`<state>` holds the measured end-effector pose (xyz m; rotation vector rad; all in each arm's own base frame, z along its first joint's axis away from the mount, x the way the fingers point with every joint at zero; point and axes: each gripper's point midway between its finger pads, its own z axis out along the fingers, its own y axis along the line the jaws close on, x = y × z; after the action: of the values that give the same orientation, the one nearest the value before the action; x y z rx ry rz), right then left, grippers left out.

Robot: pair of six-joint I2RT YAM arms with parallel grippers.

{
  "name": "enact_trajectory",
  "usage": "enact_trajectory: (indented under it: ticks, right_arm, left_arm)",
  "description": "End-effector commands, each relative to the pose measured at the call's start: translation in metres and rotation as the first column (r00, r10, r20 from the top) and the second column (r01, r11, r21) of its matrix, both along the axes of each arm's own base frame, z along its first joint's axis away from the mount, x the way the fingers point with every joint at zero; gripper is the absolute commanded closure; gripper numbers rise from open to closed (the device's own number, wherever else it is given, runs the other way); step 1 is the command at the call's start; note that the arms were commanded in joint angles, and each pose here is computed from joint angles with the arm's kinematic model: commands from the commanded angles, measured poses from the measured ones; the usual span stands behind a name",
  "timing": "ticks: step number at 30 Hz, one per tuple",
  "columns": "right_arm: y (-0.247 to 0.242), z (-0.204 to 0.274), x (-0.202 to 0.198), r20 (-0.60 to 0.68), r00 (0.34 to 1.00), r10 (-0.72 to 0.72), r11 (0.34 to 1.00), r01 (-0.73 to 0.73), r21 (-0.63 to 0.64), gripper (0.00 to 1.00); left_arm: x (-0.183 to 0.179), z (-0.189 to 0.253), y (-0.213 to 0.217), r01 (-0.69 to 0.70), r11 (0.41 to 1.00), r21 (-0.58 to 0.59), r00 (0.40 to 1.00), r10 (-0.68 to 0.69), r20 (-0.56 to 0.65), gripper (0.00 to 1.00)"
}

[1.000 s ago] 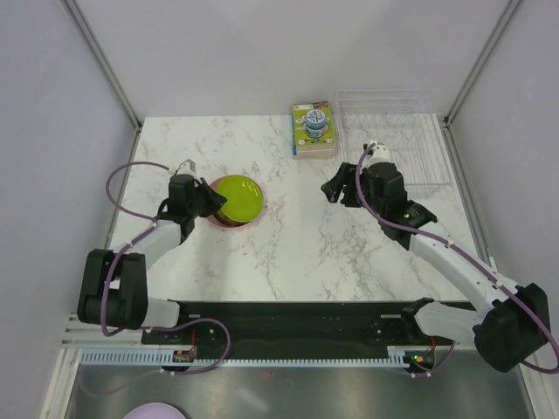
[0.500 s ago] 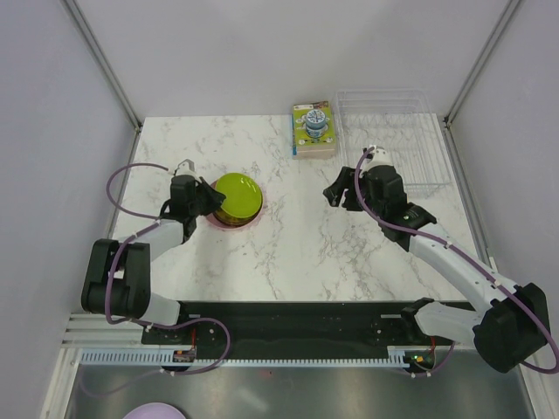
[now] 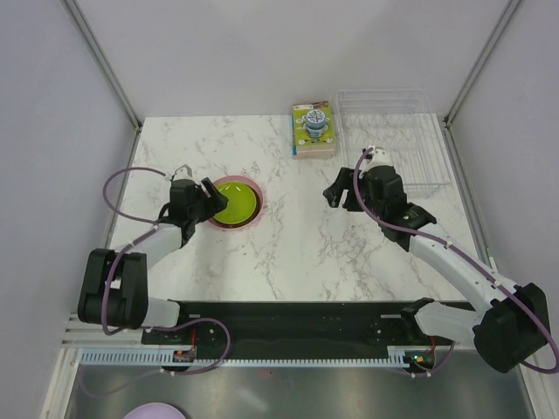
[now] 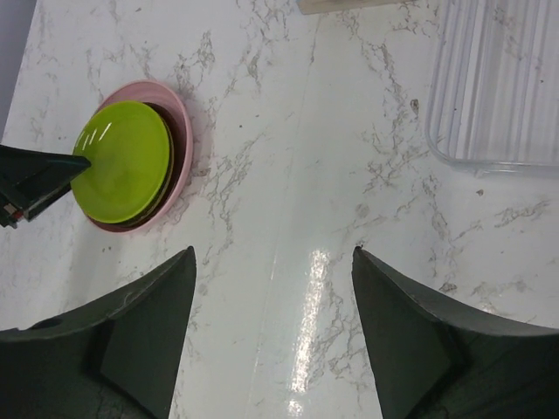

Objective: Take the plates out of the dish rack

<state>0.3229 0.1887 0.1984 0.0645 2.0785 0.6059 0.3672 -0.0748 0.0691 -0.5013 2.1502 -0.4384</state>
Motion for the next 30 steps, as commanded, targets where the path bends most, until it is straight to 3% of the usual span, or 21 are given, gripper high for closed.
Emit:
enact_trajectory:
  ticks: [1,2,3,8,13,23,30]
  right_arm:
    - [-0.022,0.005,0.005,0.041,0.997,-0.066,0.994,0.069,-0.084,0.19]
    - [-0.027,0.006,0.006,0.048,0.996,-0.081,0.991,0.085,-0.104,0.18]
    - [-0.033,0.005,0.004,0.047,0.995,-0.092,0.986,0.098,-0.134,0.18]
    - [-0.069,0.014,0.007,0.116,0.973,-0.199,0.942,0.223,-0.252,0.02]
    - [-0.094,0.019,0.004,0.164,0.949,-0.268,0.895,0.308,-0.323,0.02]
    - [-0.160,0.009,-0.001,0.270,0.861,-0.431,0.666,0.505,-0.549,0.02]
    - [-0.160,-0.003,0.013,0.273,0.850,-0.451,0.683,0.525,-0.507,0.02]
  left_arm:
    - [-0.001,0.031,0.013,-0.017,0.997,0.074,0.998,0.013,0.060,0.19]
    - [-0.001,0.038,0.013,-0.015,0.997,0.077,0.997,0.009,0.078,0.05]
    - [-0.001,0.055,0.014,-0.018,0.997,0.079,0.992,0.008,0.124,0.00]
    - [-0.007,0.104,0.017,-0.012,0.993,0.115,0.976,-0.013,0.217,0.00]
    - [-0.015,0.160,0.012,0.025,0.989,0.145,0.948,-0.070,0.310,0.00]
    - [-0.041,0.226,-0.017,0.168,0.949,0.266,0.829,-0.283,0.483,0.00]
    - [-0.071,0.251,-0.024,0.116,0.932,0.342,0.773,-0.302,0.559,0.00]
